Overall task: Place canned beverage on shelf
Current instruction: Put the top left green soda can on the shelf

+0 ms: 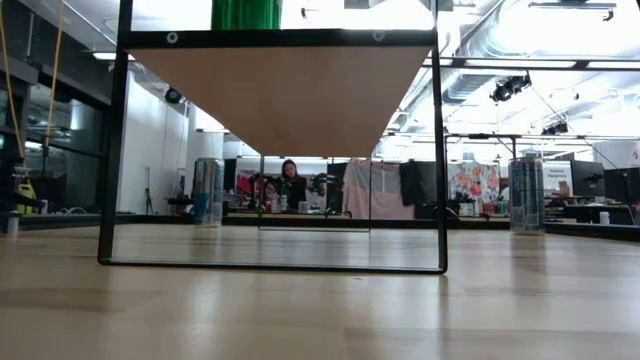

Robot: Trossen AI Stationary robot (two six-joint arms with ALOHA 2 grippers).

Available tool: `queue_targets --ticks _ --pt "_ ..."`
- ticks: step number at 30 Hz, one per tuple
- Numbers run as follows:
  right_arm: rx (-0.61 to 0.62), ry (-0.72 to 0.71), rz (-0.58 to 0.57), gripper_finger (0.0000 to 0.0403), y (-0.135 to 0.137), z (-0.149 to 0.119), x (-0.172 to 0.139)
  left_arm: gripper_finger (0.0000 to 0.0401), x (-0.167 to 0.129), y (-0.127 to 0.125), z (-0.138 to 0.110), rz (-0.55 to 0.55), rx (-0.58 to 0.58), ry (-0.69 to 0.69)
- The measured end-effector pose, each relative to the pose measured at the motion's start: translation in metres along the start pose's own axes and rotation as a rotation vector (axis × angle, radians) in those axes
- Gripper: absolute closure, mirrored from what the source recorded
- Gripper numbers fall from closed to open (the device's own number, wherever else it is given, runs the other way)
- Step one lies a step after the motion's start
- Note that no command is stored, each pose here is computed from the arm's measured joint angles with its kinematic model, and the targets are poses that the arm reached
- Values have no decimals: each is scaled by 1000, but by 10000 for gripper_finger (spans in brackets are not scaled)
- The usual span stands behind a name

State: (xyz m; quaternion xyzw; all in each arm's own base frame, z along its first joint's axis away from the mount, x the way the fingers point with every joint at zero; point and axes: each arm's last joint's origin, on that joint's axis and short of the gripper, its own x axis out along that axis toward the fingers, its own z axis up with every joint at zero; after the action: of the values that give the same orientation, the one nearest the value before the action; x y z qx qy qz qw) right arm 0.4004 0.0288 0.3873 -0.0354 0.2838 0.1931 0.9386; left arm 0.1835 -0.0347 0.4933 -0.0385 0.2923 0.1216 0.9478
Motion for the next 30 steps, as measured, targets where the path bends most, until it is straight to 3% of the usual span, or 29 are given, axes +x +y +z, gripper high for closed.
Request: queue_targets --ticks 10,16,30 --pt "-39 16 35 66 -4 -13 12 84 6 -3 -1 -10 -12 -2" --pt "-59 20 -48 66 -9 -18 18 84 6 -2 0 31 -13 -19" --pt "-42 64 -6 66 -14 -30 43 84 6 -1 0 44 -13 -22"
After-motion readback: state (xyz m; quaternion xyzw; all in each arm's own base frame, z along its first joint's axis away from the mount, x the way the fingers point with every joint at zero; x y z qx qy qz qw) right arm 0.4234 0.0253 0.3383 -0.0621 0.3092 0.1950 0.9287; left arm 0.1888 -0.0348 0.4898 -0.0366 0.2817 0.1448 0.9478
